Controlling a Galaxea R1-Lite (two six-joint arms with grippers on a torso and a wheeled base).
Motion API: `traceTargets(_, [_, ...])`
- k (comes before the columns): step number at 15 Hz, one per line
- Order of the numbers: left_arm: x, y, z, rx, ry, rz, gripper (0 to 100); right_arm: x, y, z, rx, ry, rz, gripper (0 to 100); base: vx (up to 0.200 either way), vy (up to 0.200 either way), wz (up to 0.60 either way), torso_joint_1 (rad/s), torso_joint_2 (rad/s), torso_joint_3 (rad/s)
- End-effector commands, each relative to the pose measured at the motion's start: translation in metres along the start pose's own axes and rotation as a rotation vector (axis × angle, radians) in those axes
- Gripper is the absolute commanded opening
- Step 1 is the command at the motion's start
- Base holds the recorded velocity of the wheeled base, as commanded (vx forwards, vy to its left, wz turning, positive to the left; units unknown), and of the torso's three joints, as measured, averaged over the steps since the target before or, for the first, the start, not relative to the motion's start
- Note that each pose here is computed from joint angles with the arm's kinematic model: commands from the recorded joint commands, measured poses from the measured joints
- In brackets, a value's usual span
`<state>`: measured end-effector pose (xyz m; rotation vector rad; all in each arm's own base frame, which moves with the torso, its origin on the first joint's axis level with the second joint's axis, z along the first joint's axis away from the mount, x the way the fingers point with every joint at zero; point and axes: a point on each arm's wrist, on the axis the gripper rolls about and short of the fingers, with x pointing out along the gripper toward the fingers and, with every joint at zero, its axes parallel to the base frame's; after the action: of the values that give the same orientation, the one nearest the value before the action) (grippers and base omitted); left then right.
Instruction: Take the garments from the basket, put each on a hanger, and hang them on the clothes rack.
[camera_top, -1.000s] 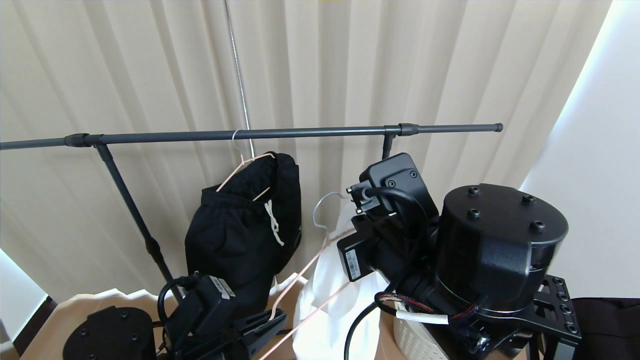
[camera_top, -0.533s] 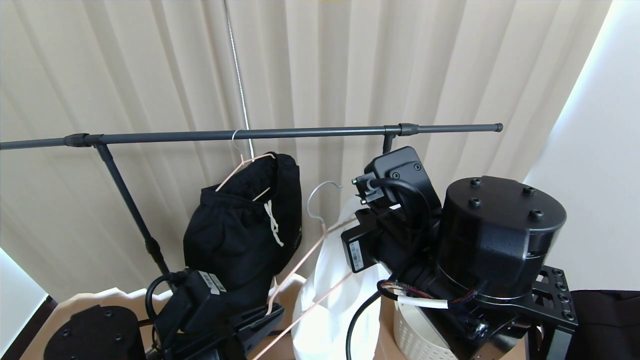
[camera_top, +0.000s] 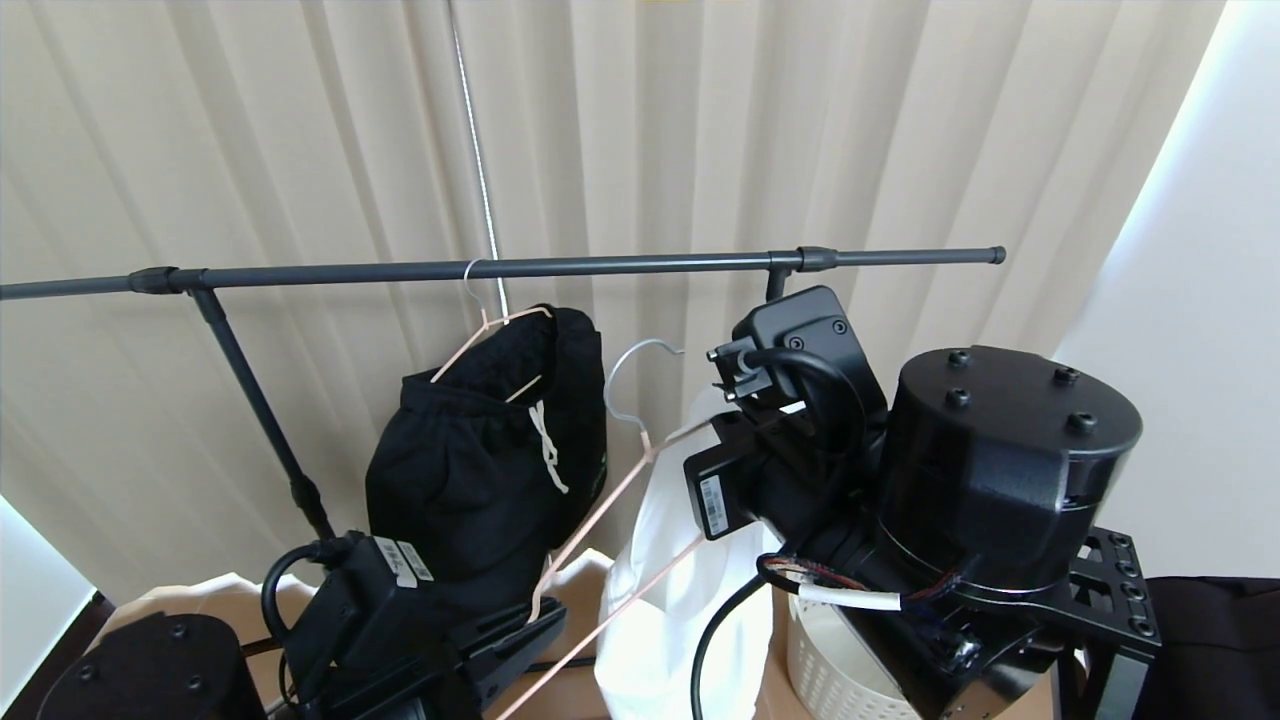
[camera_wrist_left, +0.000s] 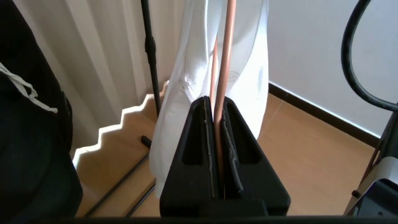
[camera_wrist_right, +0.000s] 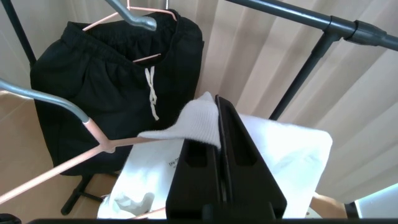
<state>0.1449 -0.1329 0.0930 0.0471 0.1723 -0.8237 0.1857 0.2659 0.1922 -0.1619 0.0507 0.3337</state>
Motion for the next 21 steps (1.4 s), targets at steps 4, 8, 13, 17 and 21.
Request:
traceTargets(4, [0.000,-0.004,0.001,0.005,-0.006,-0.020,0,-0.001,-0.001,0.003,0.003,-0.008,0.000,100,0.000,0.000,0.00,0.000,0.00,0.000])
traceTargets(8, [-0.001,-0.005,0.003,0.007,-0.015,-0.025,0,-0.003,-0.003,0.009,0.015,-0.024,-0.002,100,0.000,0.000,0.00,0.000,0.00,0.000])
traceTargets(13, [-0.003,-0.007,0.005,0.009,-0.026,-0.031,0,-0.004,-0.004,0.008,0.017,-0.023,-0.003,100,0.000,0.000,0.00,0.000,0.00,0.000])
traceTargets(17, [-0.004,-0.003,0.006,0.004,-0.036,-0.014,0,-0.005,-0.005,0.010,0.021,-0.029,-0.005,100,0.000,0.000,0.00,0.000,0.00,0.000])
traceTargets(21, [-0.004,0.000,0.005,-0.001,-0.031,0.004,0,-0.008,-0.008,0.014,0.029,-0.039,-0.005,100,0.000,0.000,0.00,0.000,0.00,0.000])
